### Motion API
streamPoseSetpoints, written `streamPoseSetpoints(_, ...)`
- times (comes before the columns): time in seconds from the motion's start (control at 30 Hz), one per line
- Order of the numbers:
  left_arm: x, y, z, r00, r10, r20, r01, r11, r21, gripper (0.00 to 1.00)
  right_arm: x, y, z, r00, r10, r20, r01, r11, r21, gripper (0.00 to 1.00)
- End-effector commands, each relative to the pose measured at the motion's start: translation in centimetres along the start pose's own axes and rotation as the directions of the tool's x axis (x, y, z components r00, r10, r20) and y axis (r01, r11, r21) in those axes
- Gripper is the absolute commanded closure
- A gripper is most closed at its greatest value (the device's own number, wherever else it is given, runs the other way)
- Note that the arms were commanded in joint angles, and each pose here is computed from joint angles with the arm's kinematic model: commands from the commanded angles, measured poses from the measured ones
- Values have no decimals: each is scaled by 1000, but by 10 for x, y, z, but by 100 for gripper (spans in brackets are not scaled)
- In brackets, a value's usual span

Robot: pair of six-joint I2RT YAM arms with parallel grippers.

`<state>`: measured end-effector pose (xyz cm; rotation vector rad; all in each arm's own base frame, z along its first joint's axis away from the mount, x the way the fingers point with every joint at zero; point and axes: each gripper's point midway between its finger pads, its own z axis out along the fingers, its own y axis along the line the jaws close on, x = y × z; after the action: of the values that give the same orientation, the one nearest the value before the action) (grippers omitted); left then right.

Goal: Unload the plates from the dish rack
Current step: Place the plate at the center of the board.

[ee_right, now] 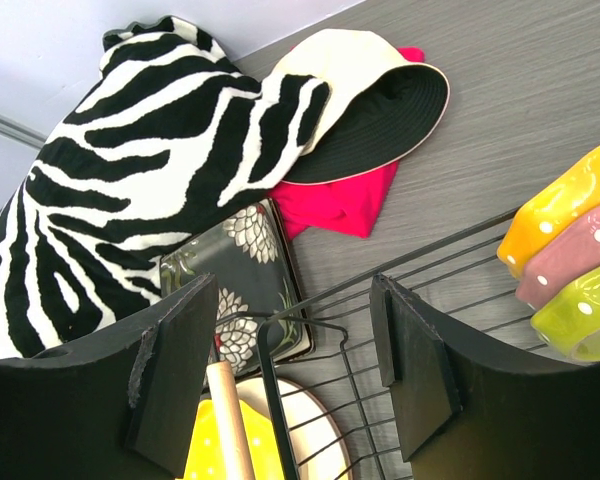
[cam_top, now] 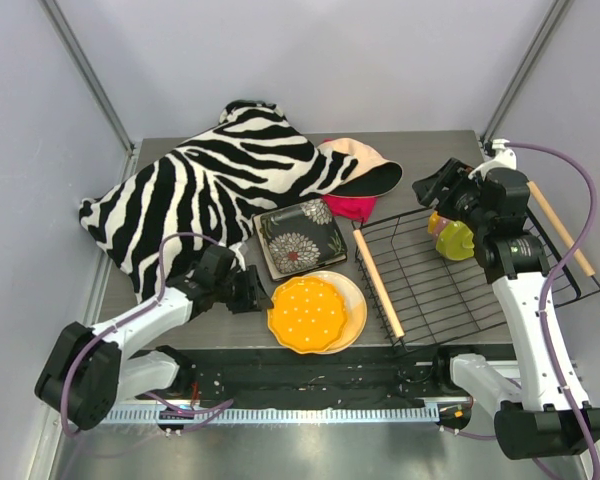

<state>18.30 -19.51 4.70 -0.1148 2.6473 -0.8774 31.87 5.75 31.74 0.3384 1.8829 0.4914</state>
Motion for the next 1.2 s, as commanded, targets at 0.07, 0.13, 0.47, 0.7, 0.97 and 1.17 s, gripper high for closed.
streamPoseSetpoints(0.07,3,-13,9,999,32,-24,-30,997,74,65,-9,-1,-7,999,-11,50,11,1000,4,30)
streamPoseSetpoints(0.13,7,-18,11,999,26,-41,-22,996,92,71,-8,-3,-6,999,-12,45,12,1000,12,30)
streamPoseSetpoints(0.47,-7,-40,15,1000,11,-19,-8,991,136,100,-7,-6,-7,999,-25,45,24,999,26,30)
streamPoseSetpoints(0.7,-18,-63,17,1000,19,-14,-16,986,166,100,-2,-10,-5,999,-31,35,30,999,38,30)
streamPoseSetpoints(0.97,-14,-83,27,998,43,-44,-35,984,172,99,0,-16,-6,998,-43,34,41,997,61,30)
streamPoseSetpoints(1.17,-12,-89,25,997,60,-44,-52,985,165,63,1,-21,-8,998,-48,30,45,995,85,30)
